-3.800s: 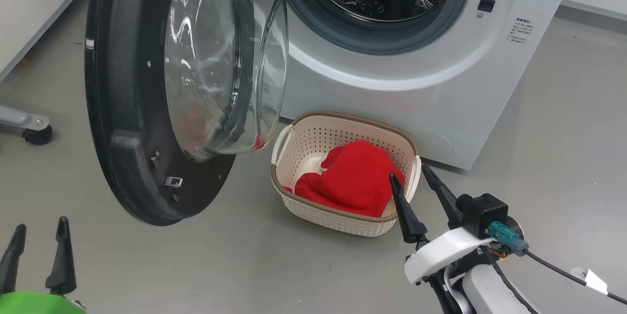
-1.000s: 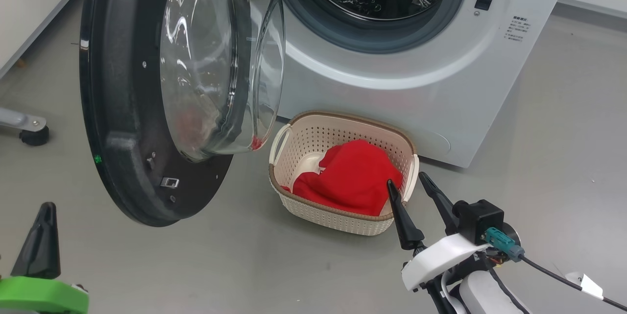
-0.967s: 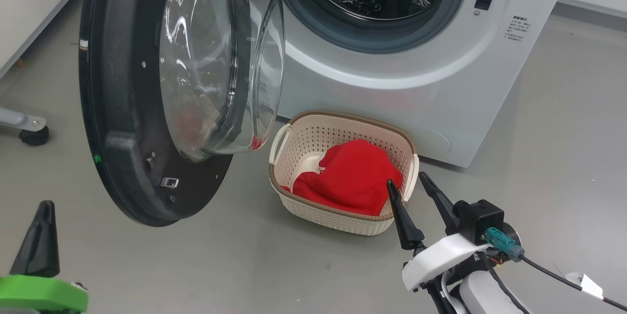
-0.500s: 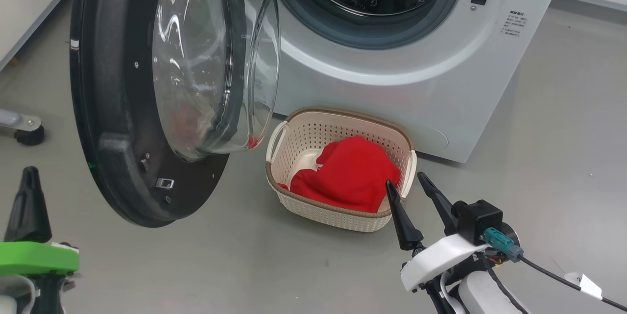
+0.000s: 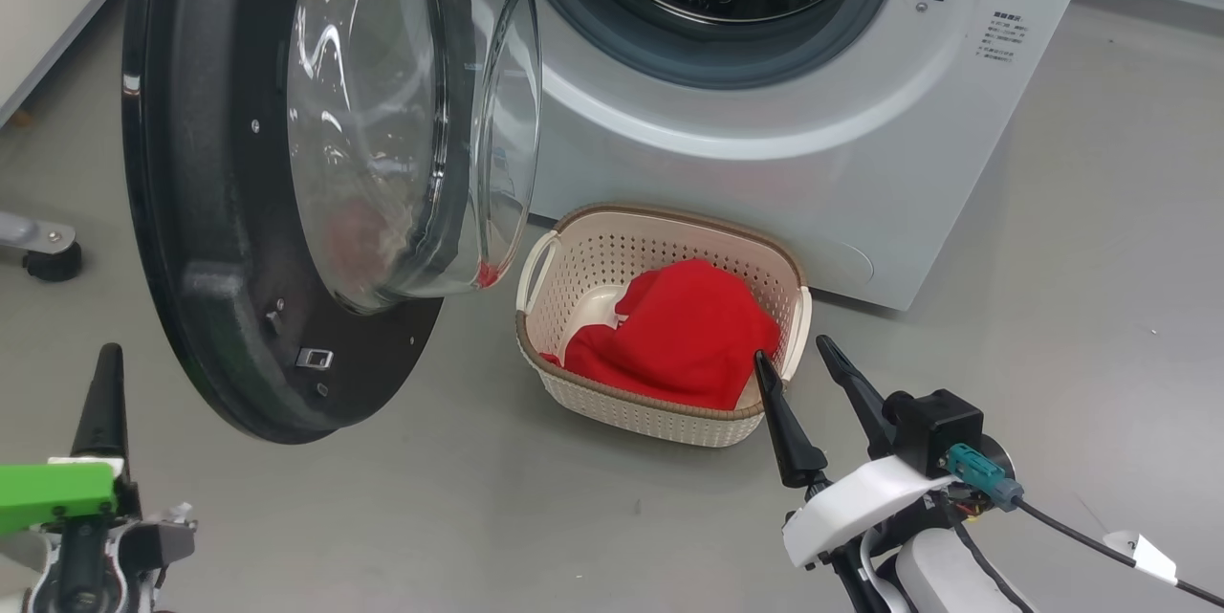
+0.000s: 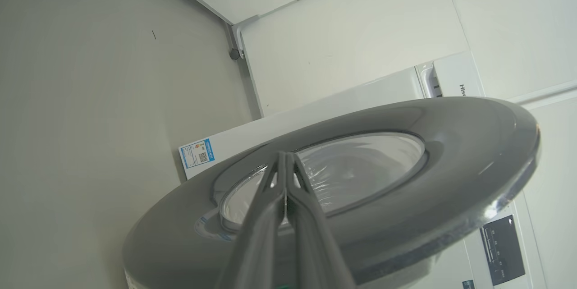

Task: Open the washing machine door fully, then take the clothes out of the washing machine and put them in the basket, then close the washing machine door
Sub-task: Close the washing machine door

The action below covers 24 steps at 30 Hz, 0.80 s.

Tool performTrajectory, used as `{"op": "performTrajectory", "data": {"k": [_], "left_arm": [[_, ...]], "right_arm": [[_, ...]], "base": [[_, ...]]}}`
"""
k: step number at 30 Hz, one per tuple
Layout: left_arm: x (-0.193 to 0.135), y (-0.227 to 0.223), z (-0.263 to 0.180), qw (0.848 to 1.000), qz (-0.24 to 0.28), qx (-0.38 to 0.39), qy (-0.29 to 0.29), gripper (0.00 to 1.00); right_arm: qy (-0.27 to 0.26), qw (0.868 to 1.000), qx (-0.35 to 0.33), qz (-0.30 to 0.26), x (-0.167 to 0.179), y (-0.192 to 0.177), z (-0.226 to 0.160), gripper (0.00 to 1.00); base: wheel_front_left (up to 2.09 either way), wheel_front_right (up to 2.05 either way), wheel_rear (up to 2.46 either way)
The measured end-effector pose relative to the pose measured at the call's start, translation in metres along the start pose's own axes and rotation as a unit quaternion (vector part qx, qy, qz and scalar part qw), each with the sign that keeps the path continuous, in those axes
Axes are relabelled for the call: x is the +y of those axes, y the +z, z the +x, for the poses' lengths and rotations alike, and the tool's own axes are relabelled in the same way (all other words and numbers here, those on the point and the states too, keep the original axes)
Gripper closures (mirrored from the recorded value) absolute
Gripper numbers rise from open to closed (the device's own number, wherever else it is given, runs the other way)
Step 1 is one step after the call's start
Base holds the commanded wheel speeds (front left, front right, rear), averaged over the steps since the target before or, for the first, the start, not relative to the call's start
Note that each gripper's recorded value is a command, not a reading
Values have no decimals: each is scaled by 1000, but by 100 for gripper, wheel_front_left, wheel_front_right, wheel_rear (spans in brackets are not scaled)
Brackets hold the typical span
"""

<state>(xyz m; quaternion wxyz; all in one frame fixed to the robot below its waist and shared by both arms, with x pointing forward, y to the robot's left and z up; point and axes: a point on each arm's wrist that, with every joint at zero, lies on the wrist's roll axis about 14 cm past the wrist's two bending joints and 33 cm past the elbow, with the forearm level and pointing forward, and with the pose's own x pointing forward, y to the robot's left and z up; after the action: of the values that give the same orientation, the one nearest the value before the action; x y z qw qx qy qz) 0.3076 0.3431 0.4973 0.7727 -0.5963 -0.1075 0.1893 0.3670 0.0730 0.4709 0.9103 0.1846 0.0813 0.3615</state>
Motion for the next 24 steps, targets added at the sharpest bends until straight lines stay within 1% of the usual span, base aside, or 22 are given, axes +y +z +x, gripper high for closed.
{"op": "performTrajectory", "data": {"k": [5,8,15,20,21,24], "left_arm": [[5,-5,1,995,-99,20,10,100],[6,-11,2,989,-142,39,15,100],[3,-24,3,980,-173,96,23,100],[-4,-37,2,972,-192,137,16,100],[-6,-40,2,970,-189,155,15,100],[-11,-44,2,967,-187,176,10,100]], "right_arm": [[-1,1000,1,1,-1,-1,0,0],[-1,1000,2,2,-1,-2,0,0],[-2,1000,3,3,-2,-3,0,0],[-4,1000,4,4,-4,-4,0,0],[-4,1000,5,4,-4,-4,0,0],[-6,1000,5,4,-5,-5,-1,0]], "base": [[0,0,0],[0,0,0],[0,0,0],[0,0,0],[0,0,0],[0,0,0]]}}
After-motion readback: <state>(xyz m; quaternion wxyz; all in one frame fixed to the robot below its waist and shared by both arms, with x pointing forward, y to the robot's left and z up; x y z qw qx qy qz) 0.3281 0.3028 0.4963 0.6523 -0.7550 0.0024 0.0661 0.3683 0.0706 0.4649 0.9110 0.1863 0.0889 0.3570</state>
